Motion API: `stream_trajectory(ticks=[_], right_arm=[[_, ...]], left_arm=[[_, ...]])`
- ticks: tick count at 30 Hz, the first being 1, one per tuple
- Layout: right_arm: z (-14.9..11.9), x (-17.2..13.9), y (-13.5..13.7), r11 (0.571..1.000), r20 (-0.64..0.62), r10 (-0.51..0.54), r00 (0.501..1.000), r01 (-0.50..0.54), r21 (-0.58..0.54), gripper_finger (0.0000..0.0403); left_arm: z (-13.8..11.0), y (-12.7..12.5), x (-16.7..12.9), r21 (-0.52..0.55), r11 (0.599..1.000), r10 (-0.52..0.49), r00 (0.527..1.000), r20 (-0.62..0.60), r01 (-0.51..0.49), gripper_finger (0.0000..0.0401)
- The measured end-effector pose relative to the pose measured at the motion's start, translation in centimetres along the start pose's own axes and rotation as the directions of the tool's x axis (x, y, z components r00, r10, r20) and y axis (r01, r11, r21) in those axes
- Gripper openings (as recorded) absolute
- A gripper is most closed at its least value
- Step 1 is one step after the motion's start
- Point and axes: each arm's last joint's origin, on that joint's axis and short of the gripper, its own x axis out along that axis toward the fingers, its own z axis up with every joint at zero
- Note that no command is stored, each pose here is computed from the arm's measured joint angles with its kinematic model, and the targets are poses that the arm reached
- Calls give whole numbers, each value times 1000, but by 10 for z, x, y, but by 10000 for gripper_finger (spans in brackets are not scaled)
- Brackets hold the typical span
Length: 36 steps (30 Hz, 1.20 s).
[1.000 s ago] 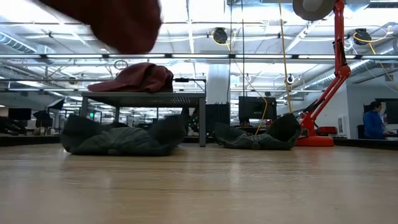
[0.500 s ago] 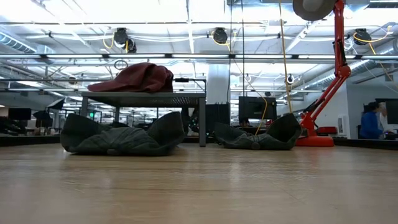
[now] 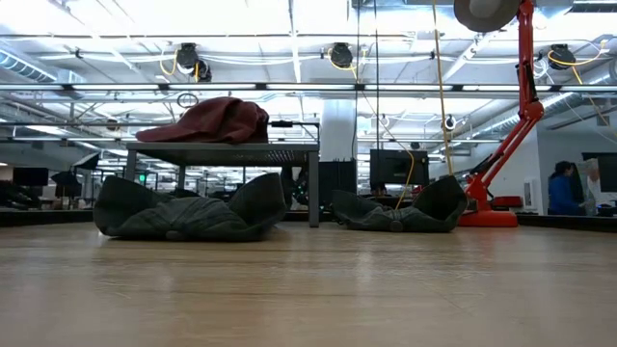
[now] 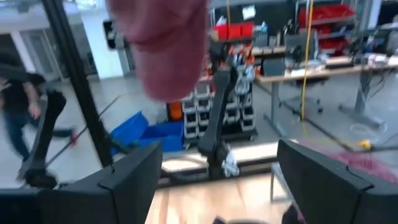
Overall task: Pick & Place hat
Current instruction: Stack the red cap on top of the red cap on the shelf
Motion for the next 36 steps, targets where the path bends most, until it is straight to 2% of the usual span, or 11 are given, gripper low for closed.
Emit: stream_trajectory(ticks=[4, 9, 13, 21, 28, 33, 36], right_arm=[[2, 17, -4, 1000, 74, 29, 997, -28, -10, 310], [5, 37, -14, 993, 170, 118, 978, -116, -23, 309], [8, 47, -27, 988, 228, 155, 961, -149, -44, 309], [22, 46, -67, 973, 297, 223, 929, -233, -3, 309], [31, 40, -104, 949, 307, 286, 908, -312, 37, 309], [36, 34, -119, 913, 295, 370, 881, -403, 60, 309], [37, 32, -124, 905, 292, 389, 874, -421, 55, 309]], left_arm=[[0, 6, -4, 90, 993, -90, 993, 79, 83, 8], [-3, 17, -5, 197, 966, -205, 961, 184, 168, 8], [-6, 29, 5, 250, 951, -245, 937, 249, 182, 8], [-5, 71, 37, 261, 949, -260, 912, 317, 180, 8], [-9, 128, 71, 203, 952, -287, 899, 332, 229, 8], [-17, 167, 93, 187, 948, -309, 878, 365, 256, 8], [-23, 188, 103, 170, 944, -326, 863, 385, 281, 8]])
